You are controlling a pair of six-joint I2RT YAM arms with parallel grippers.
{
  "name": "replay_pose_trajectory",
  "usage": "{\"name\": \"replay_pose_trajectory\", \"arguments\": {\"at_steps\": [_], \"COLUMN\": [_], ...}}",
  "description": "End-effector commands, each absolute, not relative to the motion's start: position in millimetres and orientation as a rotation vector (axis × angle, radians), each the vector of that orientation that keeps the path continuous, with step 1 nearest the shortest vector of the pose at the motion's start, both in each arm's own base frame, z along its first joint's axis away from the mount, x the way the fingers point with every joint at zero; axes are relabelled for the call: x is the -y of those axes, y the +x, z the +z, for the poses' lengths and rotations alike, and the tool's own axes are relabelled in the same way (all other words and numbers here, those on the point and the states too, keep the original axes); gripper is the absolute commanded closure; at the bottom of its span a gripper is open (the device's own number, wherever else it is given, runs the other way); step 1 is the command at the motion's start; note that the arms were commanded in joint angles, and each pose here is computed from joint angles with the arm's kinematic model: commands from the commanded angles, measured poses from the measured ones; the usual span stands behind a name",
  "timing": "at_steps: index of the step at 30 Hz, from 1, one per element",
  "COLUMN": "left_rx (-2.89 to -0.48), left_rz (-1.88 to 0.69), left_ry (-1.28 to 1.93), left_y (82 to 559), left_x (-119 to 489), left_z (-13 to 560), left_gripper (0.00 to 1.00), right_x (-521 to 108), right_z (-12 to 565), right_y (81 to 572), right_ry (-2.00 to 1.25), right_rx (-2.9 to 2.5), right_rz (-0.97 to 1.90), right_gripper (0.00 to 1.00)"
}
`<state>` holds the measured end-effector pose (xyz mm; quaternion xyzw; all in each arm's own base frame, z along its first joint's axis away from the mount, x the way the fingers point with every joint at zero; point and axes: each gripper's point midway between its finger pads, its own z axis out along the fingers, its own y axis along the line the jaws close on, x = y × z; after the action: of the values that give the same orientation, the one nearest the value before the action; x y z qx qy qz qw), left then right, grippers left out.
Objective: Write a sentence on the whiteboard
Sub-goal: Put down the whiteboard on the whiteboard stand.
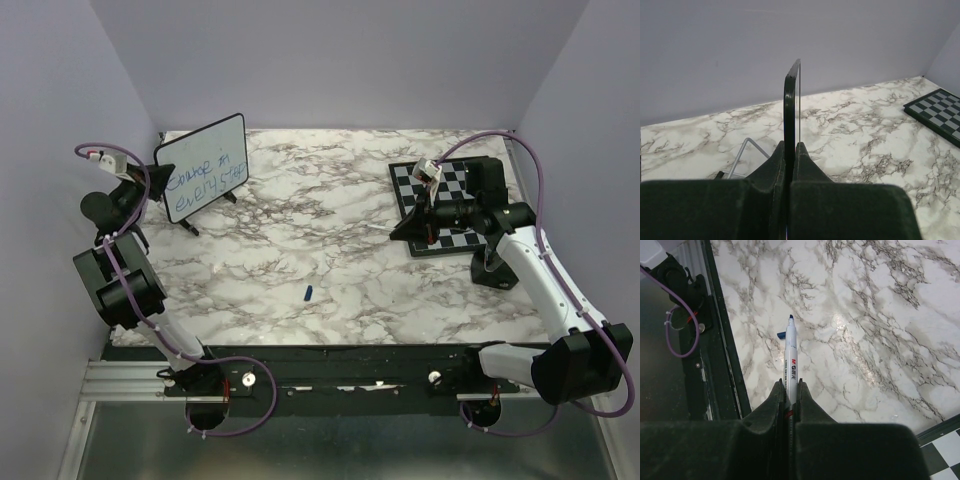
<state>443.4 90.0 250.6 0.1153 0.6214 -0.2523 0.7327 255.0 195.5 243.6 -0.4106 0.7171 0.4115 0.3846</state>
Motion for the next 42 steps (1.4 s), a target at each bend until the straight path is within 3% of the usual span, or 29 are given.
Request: {"name": "replay_pose_trajectory", "arguments": {"at_steps": [1,7,42], "left_rx": [-1.221,-1.190,-1.282], "left_rz": [-0.439,-0.440,-0.433], "left_ry": [0.320,0.328,0.232], "left_y": [434,432,429], "left_x": [-103,-106,-161], "left_z": [287,298,224], "left_gripper": [1.00,1.00,1.00], "right_x": [-197,-198,-202], "right_z": [243,241,233], "right_y": [249,248,247], "right_ry": [-1.059,-1.062,-1.062], "right_rx": [-1.823,-1.825,-1.858], "right_rz": [1.092,1.101,1.196], "right_gripper": [0.99,0.99,0.99]}}
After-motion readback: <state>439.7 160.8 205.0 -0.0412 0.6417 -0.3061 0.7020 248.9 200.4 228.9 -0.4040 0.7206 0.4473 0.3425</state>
